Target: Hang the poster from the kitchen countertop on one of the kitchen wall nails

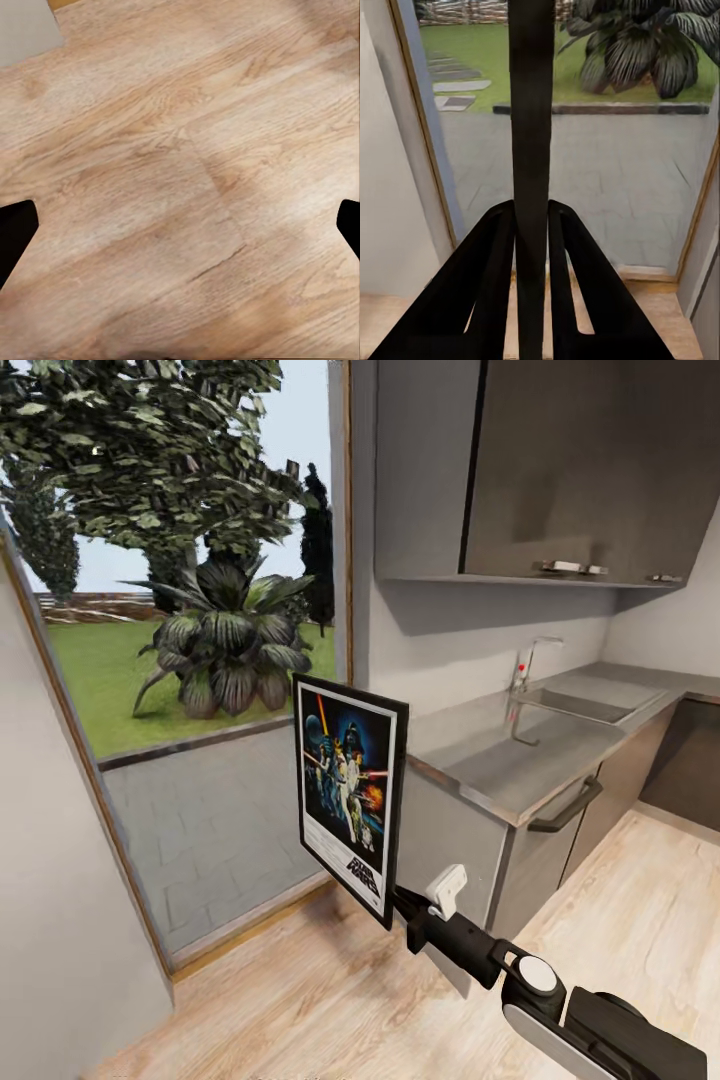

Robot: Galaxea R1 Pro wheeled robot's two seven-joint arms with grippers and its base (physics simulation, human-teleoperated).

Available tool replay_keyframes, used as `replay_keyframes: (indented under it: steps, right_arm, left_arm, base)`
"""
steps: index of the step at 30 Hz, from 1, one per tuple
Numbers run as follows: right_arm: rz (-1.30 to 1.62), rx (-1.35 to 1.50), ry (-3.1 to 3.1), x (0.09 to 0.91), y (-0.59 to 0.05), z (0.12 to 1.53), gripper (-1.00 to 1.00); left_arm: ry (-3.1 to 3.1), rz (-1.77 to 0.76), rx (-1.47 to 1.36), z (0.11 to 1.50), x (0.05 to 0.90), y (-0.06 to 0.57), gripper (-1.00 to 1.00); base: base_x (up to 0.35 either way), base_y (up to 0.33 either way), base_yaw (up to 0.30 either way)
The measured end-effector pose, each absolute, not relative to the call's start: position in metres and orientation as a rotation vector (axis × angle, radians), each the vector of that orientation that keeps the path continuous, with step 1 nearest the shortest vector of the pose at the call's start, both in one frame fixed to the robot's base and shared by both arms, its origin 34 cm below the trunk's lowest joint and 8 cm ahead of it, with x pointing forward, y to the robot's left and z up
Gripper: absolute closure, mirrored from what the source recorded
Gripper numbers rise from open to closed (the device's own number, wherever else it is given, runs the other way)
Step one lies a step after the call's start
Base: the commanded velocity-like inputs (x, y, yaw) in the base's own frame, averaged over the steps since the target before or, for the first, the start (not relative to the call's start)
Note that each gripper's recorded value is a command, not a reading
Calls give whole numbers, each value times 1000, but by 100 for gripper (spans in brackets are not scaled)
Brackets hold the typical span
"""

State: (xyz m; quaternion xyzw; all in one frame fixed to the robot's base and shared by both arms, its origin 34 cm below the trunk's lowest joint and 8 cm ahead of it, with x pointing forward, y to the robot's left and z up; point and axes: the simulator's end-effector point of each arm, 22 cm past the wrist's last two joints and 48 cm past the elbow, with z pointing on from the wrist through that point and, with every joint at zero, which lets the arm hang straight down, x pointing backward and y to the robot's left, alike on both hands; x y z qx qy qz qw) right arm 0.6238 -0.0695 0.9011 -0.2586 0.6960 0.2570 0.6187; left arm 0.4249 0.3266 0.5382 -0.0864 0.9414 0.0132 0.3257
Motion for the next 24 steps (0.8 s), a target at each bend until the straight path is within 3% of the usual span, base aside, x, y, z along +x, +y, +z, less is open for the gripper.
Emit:
replay_keyframes:
  steps: [10,24]
  right_arm:
    - [580,-597,1632,627,-73,896,100]
    - [587,-591,1654,629,-73,891,100]
  left_arm:
    - [2470,35,-226,538,424,327,-100]
    - [2491,37,-227,535,418,327,-100]
  base:
    - [-237,-1,107]
    - [-23,0,4]
